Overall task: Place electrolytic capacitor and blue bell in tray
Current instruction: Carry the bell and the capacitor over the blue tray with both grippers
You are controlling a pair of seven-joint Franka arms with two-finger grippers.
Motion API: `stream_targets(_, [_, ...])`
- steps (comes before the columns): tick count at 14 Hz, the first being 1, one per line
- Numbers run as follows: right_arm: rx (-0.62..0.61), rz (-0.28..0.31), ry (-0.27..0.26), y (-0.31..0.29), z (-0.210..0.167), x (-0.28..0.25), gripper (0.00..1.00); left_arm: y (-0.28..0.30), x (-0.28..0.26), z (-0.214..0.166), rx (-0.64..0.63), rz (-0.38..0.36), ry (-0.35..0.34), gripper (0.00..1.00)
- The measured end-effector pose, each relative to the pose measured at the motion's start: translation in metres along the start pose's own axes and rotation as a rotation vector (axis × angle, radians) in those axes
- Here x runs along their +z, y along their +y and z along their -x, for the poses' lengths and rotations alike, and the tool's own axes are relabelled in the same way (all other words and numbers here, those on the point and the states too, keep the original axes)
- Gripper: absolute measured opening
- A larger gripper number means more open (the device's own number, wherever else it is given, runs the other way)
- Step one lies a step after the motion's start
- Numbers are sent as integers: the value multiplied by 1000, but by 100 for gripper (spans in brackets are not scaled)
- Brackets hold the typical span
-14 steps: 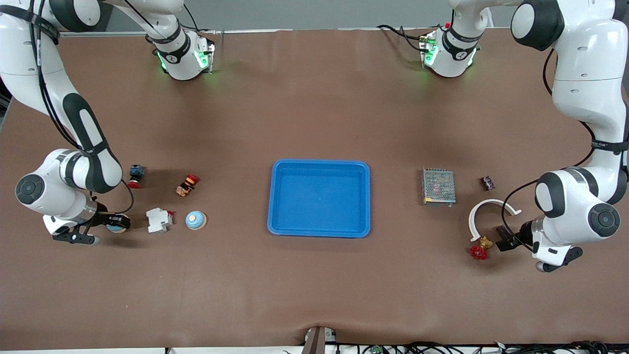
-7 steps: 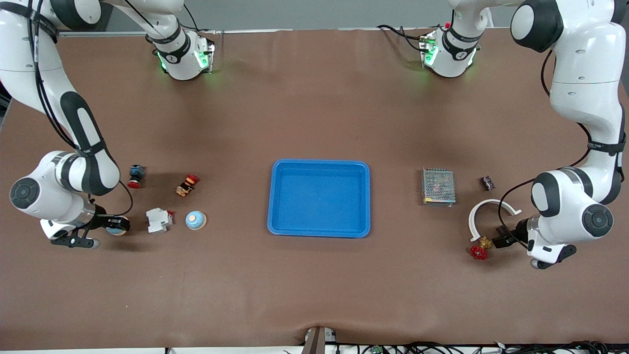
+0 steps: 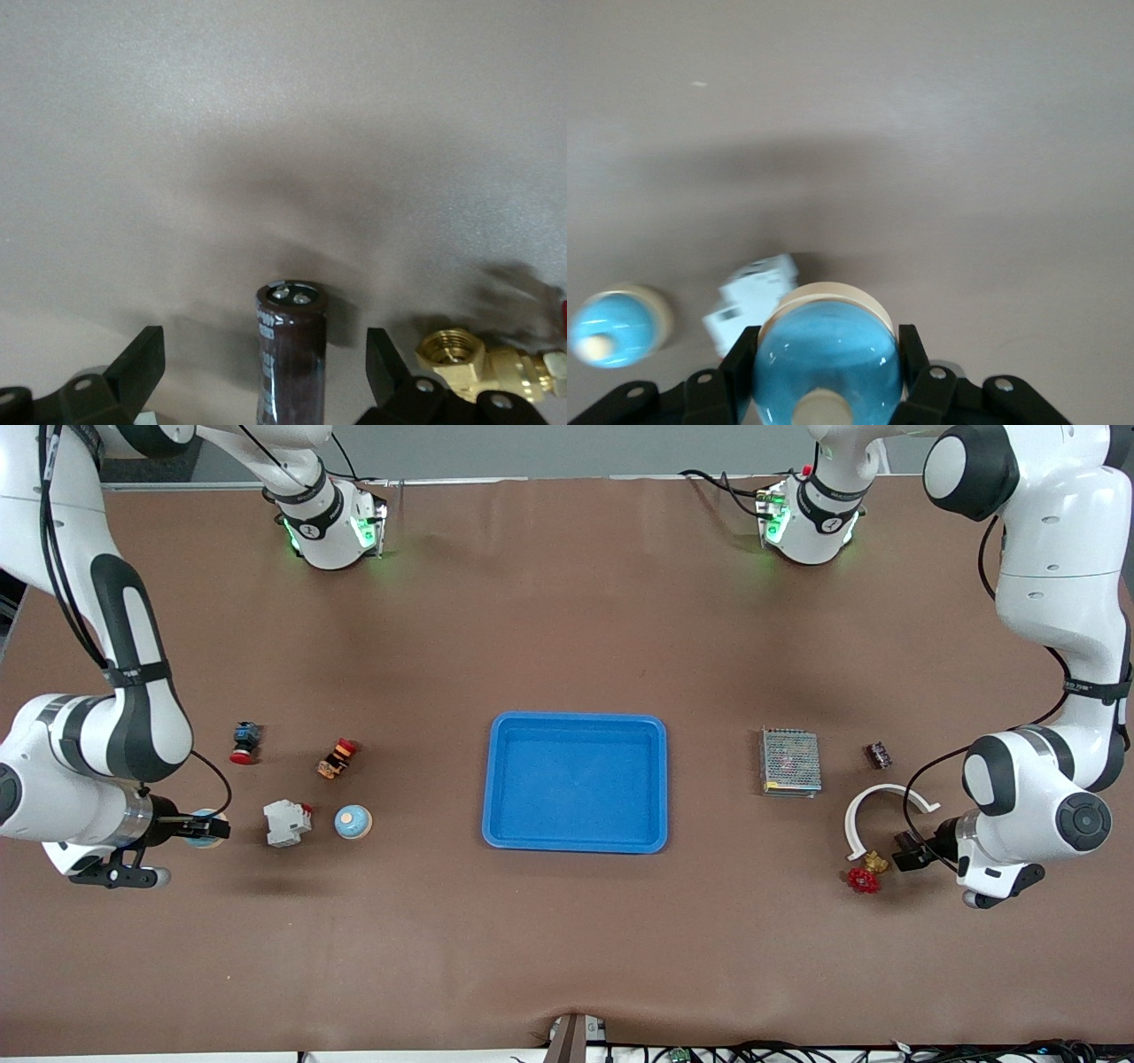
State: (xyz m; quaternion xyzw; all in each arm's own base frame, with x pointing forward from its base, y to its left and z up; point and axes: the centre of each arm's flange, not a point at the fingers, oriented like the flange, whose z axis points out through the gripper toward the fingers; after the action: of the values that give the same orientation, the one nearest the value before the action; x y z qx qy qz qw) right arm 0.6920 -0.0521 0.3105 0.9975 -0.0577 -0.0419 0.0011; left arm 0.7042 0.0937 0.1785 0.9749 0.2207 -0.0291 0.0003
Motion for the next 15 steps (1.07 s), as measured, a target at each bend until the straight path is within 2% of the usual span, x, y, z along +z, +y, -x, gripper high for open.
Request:
stream_targets(2, [75,2,-22,-54,10,-16,67,1,0,0,2,1,-1,97])
stream_targets(4, [154,-43,-46,-110,22,-18,67,3,0,1,0,2,-1,96])
stream_targets(6, [200,-111,-86,-148,33,-12,67,5,0,2,-14,3,-2,79])
stream_targets(8, [229,-125,-93,-173,41,-10,67,5,0,2,-16,3,-2,57])
stream_targets(10, [261,-129,-79,-205,56,-11,67,7,-1,1,-15,5,2,38])
stream_targets(11, [277,-130,-69,-228,69,-10,67,7,-1,1,-15,5,2,38])
stream_targets(12, [291,-127,-63,-254,86,-7,67,7,-2,1,-15,5,3,31])
stream_targets(15, [327,-115,-57,-328,141,3,67,7,-3,0,-16,6,7,30])
